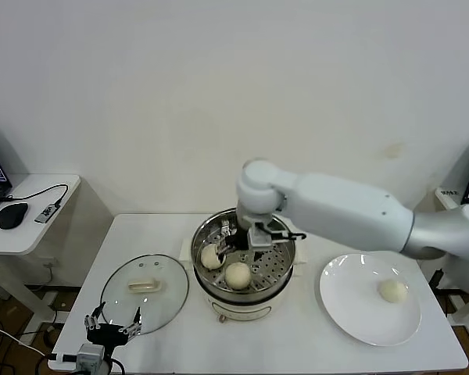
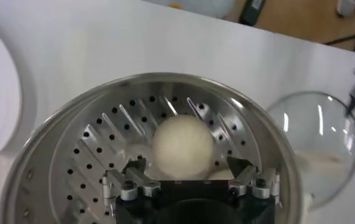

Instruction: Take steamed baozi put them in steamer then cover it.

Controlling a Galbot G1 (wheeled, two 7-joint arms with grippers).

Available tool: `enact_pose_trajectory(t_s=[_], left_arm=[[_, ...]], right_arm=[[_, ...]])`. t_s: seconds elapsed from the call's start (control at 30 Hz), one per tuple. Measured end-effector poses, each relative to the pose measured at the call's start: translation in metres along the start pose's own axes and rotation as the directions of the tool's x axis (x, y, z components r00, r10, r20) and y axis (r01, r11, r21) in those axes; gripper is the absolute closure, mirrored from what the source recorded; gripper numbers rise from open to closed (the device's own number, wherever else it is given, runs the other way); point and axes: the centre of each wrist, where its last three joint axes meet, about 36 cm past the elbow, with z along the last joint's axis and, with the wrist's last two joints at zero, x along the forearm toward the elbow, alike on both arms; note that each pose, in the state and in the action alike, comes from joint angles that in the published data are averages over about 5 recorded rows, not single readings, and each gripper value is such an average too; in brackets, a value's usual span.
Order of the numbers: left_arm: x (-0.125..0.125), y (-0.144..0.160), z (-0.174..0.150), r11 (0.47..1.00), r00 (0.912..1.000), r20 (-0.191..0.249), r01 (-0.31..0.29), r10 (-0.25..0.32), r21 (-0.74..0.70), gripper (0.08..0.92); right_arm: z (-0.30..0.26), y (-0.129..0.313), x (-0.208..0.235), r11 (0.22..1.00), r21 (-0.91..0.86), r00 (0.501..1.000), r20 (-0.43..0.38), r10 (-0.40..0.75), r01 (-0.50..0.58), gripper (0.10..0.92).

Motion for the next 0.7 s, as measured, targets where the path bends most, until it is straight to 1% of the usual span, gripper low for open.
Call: enact_pose_trajectory(t_s=[0.13, 0.2, 0.27, 0.37, 0.5, 0.7], left_arm=[[-0.001, 0.0, 0.0, 1.0, 1.0, -0.001, -0.004, 0.004, 0.002, 0.177], [-0.001, -0.001, -0.001, 1.0, 1.0, 0.001, -0.009, 0.009, 0.003, 0.177], [-0.001, -0.001, -0.002, 1.0, 0.9999, 0.003, -0.017, 0.017, 0.005, 0.177], [-0.002, -0.003, -0.004, 0.999, 0.9995, 0.005, -0.03, 0.03, 0.012, 0.177], [-0.002, -0.004, -0.005, 0.999, 0.9989, 0.004, -0.046, 0.046, 0.021, 0.177], [-0.003, -0.004, -0.005, 0.998, 0.9981, -0.004, -0.062, 0.062, 0.032, 0.177]], right_arm=[[0.008, 0.03, 0.028, 0.983, -0.183, 0.999, -0.011, 0.035, -0.036, 0.199], [0.011, 0.051, 0.04, 0.954, -0.297, 0.999, -0.019, 0.046, -0.05, 0.2], [0.014, 0.074, 0.05, 0.906, -0.418, 0.998, -0.029, 0.05, -0.058, 0.2], [0.016, 0.113, 0.061, 0.801, -0.595, 0.998, -0.048, 0.049, -0.068, 0.2], [0.015, 0.169, 0.068, 0.618, -0.782, 0.997, -0.069, 0.038, -0.078, 0.2], [0.005, 0.243, 0.065, 0.36, -0.928, 0.995, -0.097, 0.012, -0.095, 0.2]])
